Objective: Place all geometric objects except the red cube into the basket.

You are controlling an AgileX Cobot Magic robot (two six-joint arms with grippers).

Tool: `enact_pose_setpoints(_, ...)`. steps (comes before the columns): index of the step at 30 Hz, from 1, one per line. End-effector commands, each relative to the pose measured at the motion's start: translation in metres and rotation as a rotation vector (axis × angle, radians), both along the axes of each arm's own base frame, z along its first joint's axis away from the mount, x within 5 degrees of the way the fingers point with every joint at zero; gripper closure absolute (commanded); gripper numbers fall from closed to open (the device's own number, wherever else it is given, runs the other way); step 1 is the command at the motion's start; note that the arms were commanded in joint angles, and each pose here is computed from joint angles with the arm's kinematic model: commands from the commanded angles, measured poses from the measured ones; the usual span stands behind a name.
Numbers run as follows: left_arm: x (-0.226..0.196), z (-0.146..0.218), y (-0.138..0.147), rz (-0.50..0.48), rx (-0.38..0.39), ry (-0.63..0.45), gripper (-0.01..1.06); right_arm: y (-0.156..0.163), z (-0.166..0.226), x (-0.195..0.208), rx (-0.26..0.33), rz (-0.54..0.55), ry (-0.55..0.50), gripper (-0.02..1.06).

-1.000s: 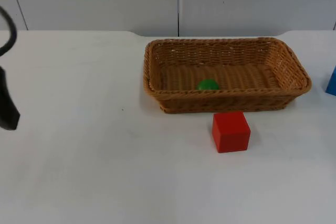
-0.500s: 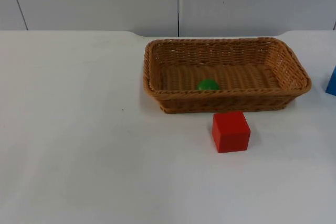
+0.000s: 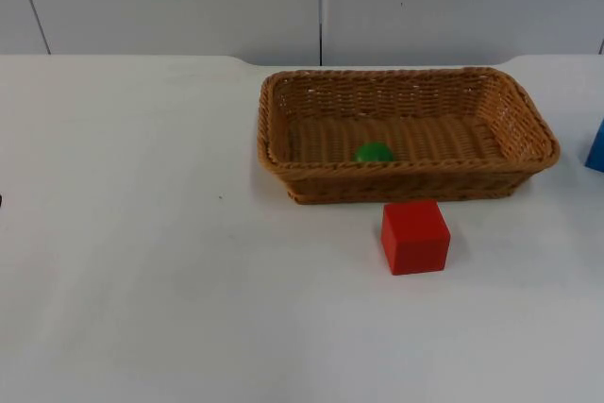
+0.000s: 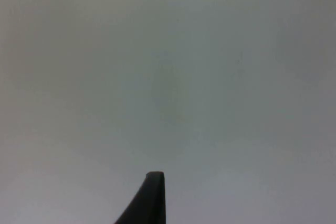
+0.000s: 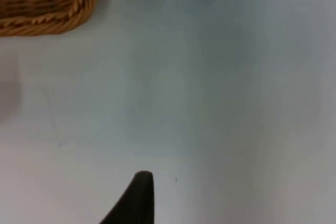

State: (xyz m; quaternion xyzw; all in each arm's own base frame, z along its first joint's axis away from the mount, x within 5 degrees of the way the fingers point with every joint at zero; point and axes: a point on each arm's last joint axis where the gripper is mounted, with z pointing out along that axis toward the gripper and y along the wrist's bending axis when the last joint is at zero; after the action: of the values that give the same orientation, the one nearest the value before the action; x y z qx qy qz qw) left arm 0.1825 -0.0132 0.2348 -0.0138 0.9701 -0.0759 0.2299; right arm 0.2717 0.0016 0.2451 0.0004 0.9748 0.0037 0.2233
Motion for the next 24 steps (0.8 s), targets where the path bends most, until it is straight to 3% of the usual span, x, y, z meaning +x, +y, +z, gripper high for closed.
enact_pose_setpoints(1,-0.001,0.0,0.0,0.017,-0.016,-0.004,0.08,-0.002,-0.01,0.025,-0.037,0.061,0.027,-0.01)
enact_pose_setpoints(11,-0.001,0.0,0.0,0.016,-0.013,-0.009,0.08,-0.002,-0.043,0.142,-0.176,0.432,0.128,-0.01)
enact_pose_setpoints(14,0.0,0.001,0.0,0.016,-0.011,-0.02,0.08,-0.001,-0.048,0.165,-0.194,0.485,0.133,-0.01)
enact_pose_setpoints(17,0.001,0.001,0.0,0.017,-0.01,-0.025,0.08,0.002,-0.066,0.19,-0.181,0.563,0.148,-0.01)
enact_pose_setpoints(24,0.001,0.001,0.001,0.018,-0.01,-0.031,0.08,0.006,-0.105,0.213,-0.159,0.634,0.143,-0.01)
